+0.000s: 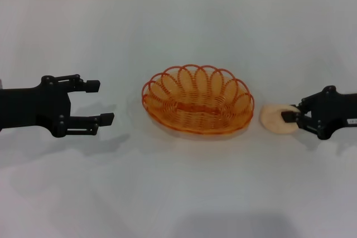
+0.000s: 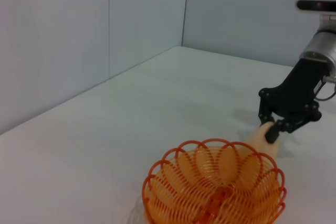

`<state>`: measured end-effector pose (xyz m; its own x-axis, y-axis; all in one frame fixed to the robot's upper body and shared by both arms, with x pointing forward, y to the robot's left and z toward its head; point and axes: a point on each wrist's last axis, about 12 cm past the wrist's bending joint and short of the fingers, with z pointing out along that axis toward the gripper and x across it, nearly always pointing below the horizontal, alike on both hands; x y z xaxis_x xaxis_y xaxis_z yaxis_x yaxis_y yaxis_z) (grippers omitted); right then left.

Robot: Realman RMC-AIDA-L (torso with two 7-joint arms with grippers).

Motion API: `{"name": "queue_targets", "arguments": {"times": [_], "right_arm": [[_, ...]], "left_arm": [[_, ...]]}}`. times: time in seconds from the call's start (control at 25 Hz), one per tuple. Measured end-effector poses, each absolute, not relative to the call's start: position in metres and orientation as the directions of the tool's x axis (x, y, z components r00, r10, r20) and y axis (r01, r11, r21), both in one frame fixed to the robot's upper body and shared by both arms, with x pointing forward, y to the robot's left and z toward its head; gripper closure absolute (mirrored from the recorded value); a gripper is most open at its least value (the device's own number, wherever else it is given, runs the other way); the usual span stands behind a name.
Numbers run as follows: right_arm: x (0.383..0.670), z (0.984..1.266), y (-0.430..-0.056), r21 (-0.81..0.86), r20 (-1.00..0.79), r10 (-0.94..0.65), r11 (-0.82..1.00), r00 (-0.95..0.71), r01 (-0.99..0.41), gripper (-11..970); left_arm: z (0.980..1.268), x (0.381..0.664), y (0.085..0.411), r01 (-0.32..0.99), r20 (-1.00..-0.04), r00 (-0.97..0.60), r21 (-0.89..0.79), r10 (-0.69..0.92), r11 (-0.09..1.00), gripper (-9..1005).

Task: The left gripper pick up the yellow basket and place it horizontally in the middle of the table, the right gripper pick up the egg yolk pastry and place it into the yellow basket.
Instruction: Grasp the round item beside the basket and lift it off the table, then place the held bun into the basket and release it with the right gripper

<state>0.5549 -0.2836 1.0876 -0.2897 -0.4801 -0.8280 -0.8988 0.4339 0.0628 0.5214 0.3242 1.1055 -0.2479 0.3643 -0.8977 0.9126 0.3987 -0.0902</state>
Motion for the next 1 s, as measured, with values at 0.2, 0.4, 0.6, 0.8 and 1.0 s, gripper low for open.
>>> {"name": "queue_targets", "arguments": {"times": [0.2,0.4,0.6,0.8,1.0], "right_arm": [[0.554,1.115,-0.298,0.051,-0.88,-0.409,0.424,-0.242,-0.904,871],[0.561,1.141,-0.296,0.028,-0.917,-0.353,0.403,-0.183,-0.915,906],[0.572,1.149,-0.271,0.028,-0.943,-0.301,0.351,-0.141,-0.936,910],[0.584,1.143,-0.24,0.034,-0.96,-0.253,0.316,-0.118,-0.948,913],[0.589,1.131,-0.217,0.027,-0.957,-0.268,0.307,-0.114,-0.951,916]], "left_arm": [[1.105,0.521,0.325,0.913,-0.897,-0.247,-0.088,0.367,0.398,180],[1.105,0.521,0.325,0.914,-0.893,-0.246,-0.085,0.377,0.396,180],[1.106,0.523,0.323,0.919,-0.89,-0.241,-0.081,0.387,0.386,180],[1.105,0.526,0.318,0.925,-0.885,-0.237,-0.08,0.401,0.371,180],[1.106,0.529,0.312,0.929,-0.883,-0.231,-0.075,0.408,0.362,181]]}}
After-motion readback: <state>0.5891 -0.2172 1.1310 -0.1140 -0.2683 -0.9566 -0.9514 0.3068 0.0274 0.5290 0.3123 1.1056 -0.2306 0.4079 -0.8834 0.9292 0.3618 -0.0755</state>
